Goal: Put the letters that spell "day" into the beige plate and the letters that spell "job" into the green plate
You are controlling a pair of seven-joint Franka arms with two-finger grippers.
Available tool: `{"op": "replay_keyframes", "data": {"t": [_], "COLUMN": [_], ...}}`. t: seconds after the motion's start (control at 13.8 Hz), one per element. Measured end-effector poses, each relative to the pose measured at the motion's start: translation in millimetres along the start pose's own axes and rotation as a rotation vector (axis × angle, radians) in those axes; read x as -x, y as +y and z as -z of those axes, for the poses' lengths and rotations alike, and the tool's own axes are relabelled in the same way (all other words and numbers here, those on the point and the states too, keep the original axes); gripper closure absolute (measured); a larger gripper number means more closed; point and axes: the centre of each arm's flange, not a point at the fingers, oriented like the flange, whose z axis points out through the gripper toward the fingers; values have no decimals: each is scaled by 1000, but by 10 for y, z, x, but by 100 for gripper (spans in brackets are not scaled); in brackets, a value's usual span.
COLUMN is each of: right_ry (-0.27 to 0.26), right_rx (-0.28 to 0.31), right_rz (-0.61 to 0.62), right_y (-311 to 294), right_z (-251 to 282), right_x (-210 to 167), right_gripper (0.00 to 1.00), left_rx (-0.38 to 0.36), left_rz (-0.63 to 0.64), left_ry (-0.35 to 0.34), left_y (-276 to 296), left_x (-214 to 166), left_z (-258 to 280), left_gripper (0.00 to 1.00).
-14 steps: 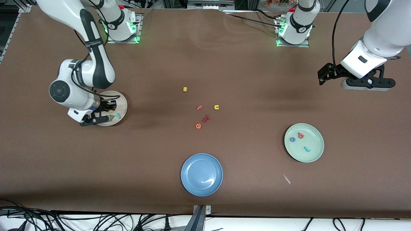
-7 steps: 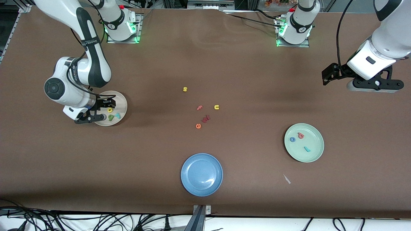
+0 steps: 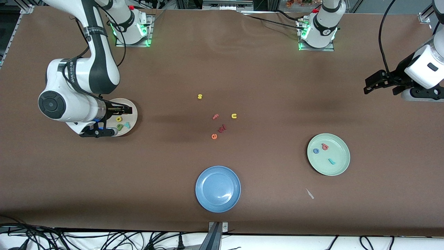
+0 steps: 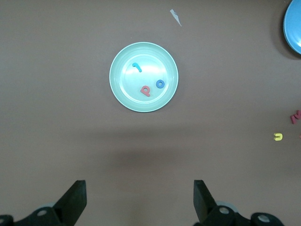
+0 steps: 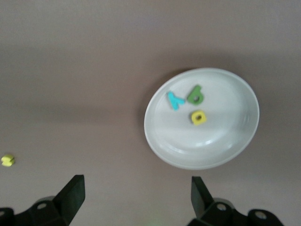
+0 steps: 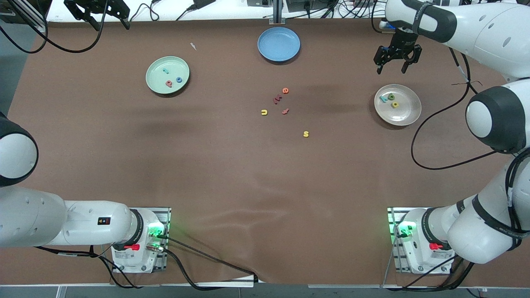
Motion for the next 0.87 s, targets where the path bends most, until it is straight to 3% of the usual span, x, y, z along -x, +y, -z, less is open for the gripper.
{"op": "replay_keyframes", "data": {"t": [0.22,0.43,0.51,0.87], "right_ry": [6,24,37,184], "right_rx": [6,79,75,17], "right_rz": [3,85,99,62], "right_y": [-96,-290,-274,270], "right_z": [265,397,477,1366], "right_x": [27,77,108,569], "right_gripper": [0,0,0,0], "left_rx": [-24,-50,-50,-50], "left_rz": [-20,-29,-30,-32], "left_ry": [4,9,6,-18], "left_y": [11,3,7,18], "left_x": [-2,-1,9,53], "left_z": [16,46,57,70], "left_gripper": [0,0,0,0]}}
